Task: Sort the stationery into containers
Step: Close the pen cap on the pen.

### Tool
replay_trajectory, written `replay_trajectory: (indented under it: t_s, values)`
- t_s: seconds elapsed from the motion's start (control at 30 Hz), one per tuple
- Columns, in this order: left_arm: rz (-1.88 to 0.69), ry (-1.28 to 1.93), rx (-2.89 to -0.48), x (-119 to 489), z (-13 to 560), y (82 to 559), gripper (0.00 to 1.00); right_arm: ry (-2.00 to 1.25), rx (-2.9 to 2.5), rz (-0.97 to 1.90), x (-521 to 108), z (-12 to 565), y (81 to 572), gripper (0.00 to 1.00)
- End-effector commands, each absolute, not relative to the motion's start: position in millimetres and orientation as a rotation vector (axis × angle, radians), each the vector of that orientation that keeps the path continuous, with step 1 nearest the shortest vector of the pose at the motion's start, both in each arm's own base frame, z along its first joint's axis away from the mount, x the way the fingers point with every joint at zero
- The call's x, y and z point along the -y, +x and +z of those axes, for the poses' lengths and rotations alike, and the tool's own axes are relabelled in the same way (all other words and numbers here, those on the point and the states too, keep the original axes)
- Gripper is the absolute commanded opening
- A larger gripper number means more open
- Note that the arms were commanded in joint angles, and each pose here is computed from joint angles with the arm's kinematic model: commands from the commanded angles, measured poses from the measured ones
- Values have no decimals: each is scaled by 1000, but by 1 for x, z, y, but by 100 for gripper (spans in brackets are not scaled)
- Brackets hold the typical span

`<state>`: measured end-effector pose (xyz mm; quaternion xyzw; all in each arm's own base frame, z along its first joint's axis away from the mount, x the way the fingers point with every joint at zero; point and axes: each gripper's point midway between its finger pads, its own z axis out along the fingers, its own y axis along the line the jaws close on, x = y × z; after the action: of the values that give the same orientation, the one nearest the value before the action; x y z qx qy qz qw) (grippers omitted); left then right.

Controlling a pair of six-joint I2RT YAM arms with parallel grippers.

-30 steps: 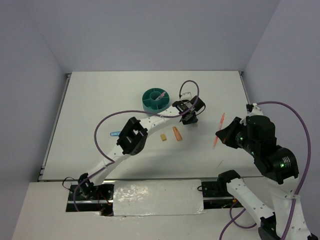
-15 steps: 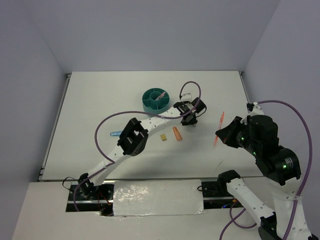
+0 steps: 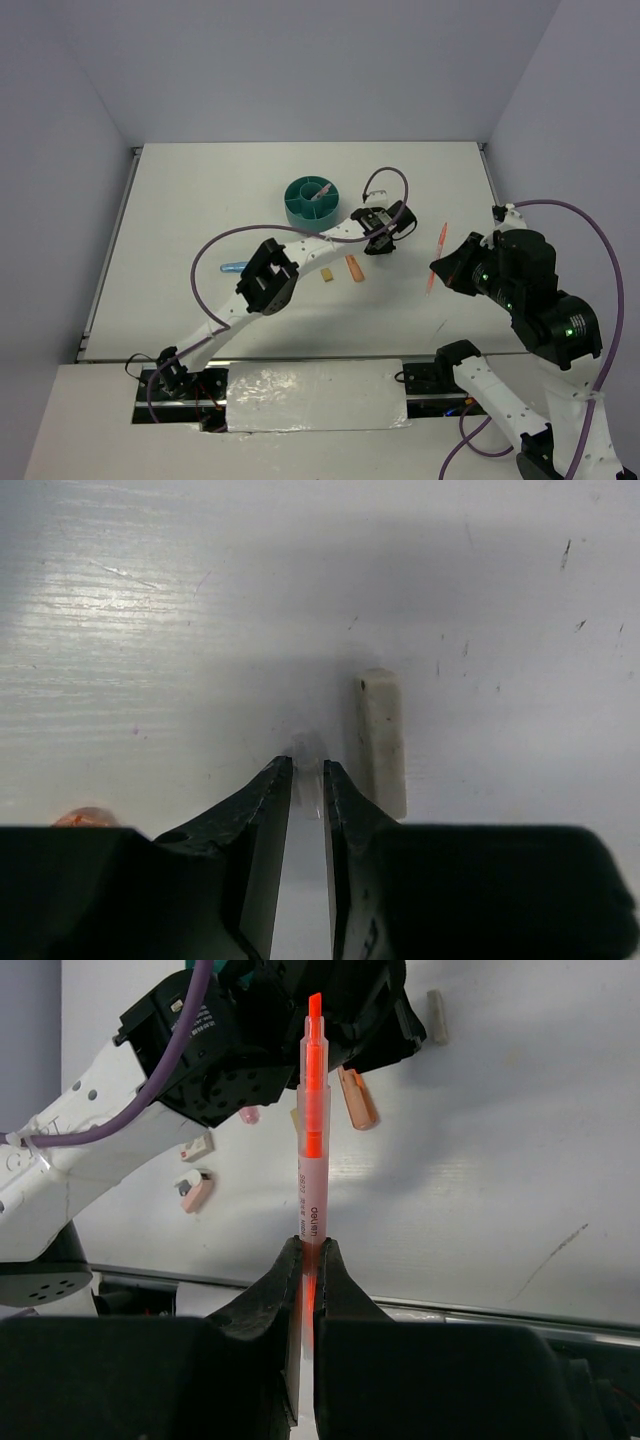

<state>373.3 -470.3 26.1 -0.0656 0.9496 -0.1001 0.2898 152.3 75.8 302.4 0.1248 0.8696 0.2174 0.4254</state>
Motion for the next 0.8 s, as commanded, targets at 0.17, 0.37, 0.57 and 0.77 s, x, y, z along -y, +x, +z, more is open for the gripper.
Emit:
replay_trajectory:
  t_s: [0.17,0.37,0.57,0.77]
  values:
    - [123,1,-2791,411,-48,299,33,281,-2103,591,-81,325,158,0]
    - [105,32,-2801,414,-59,301,35,279,-2104,607,-83,322,157,0]
    - [34,38,-2781,416,-58,327,42,274,-2116,615,-84,318,154,0]
    - [67,60,-2764,410,-60,337,42,278,-2115,613,-84,318,153,0]
